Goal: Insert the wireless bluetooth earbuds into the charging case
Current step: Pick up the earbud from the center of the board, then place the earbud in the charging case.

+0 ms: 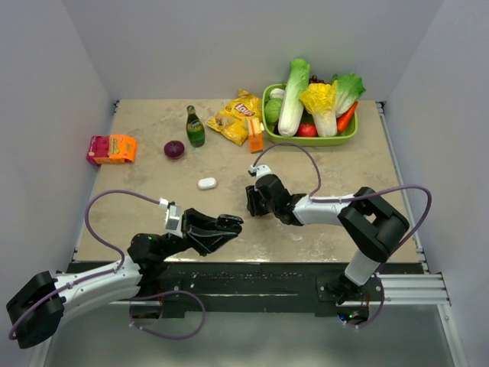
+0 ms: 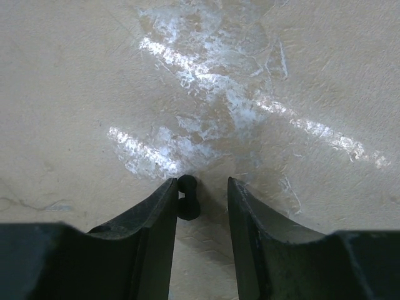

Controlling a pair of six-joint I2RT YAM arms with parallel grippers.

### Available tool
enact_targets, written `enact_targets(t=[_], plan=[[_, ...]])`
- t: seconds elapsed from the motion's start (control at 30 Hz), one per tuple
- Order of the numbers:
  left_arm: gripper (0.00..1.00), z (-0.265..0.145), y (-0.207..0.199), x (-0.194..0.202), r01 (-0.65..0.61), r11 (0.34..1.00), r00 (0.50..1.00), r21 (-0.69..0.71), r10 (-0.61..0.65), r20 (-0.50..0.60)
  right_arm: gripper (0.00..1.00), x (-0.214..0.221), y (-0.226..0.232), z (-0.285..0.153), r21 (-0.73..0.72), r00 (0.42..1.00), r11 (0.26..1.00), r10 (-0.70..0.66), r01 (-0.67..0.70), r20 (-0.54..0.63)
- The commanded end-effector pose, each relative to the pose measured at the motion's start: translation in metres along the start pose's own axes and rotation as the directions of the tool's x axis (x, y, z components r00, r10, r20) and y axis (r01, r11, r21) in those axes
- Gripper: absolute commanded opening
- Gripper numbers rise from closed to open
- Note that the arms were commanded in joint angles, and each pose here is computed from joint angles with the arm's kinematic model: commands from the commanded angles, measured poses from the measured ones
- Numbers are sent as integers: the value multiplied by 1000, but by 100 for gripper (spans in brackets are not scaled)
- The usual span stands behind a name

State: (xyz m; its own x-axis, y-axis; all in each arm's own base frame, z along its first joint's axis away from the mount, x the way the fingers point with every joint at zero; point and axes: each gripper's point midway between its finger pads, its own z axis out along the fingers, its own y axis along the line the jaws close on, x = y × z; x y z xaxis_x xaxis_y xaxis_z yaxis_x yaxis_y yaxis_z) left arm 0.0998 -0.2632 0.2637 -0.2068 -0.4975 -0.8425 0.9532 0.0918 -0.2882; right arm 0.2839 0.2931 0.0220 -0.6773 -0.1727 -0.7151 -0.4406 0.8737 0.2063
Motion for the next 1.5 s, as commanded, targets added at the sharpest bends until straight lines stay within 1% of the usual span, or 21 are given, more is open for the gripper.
enact_targets(t=[0.0,0.03,0.17,0.33,0.37,0.43,0.57,0.6,0.67,0.7,0.73,0.77,0.8,0.83,0.87,0.93,0.97,1.07,1.2,1.3,1.47], plan=[[0,-41,10,51,49,998,994,-51,-53,-92,38,22,-6,1,22,997,1000,-7,8,-72],[0,-41,10,52,49,998,994,-50,-54,-94,37,20,-5,1,21,998,1000,-5,6,-66],[0,-42,10,53,52,997,994,-51,-56,-95,21,18,-6,-1,24,998,1000,-5,7,-56],[0,-43,9,52,52,997,994,-52,-56,-89,7,14,-7,-3,27,999,1000,0,1,-40],[0,-43,9,52,52,997,994,-50,-56,-90,1,11,-6,-6,27,1000,1000,2,-1,-28],[0,-42,10,51,50,997,995,-53,-55,-85,0,0,-9,-15,50,1000,999,17,-17,4],[0,-40,11,49,42,997,995,-57,-47,-83,0,-50,-9,-73,57,986,997,33,-43,164],[0,-40,11,49,42,997,995,-58,-47,-86,0,-79,-3,-107,16,963,999,44,-50,266],[0,-36,11,46,31,998,996,-55,-35,-81,0,-103,9,-146,-50,934,999,14,4,356],[0,-35,13,49,32,998,995,-62,-37,-92,0,-124,18,-182,-105,895,994,24,26,445],[0,-32,12,45,24,998,996,-53,-29,-85,0,-131,26,-198,-140,878,988,16,58,478],[0,-30,14,47,27,998,995,-55,-32,-94,0,-139,41,-218,-200,859,971,-12,133,511],[0,-29,13,47,27,998,995,-50,-32,-95,0,-148,48,-243,-237,829,957,-6,167,559],[0,-25,10,43,28,999,996,-32,-31,-84,0,-149,58,-255,-275,819,938,-16,211,573],[0,-24,11,46,35,999,995,-33,-38,-97,0,-150,73,-272,-328,806,899,-44,289,590],[0,-19,7,43,36,999,994,-6,-37,-99,0,-148,88,-290,-386,794,849,-63,361,604],[0,-18,8,46,43,999,993,-7,-43,-112,0,-143,99,-301,-428,792,800,-93,420,603],[0,-14,5,48,50,999,989,15,-48,-137,0,-131,115,-311,-480,794,725,-152,495,588],[0,-4,0,47,52,998,984,47,-43,-173,0,-113,131,-316,-522,792,650,-214,552,571],[0,1,-4,47,56,996,980,76,-41,-193,0,-96,149,-319,-569,790,575,-257,588,557],[0,6,-7,48,68,993,976,97,-46,-214,0,-83,159,-316,-583,789,545,-300,603,536]])
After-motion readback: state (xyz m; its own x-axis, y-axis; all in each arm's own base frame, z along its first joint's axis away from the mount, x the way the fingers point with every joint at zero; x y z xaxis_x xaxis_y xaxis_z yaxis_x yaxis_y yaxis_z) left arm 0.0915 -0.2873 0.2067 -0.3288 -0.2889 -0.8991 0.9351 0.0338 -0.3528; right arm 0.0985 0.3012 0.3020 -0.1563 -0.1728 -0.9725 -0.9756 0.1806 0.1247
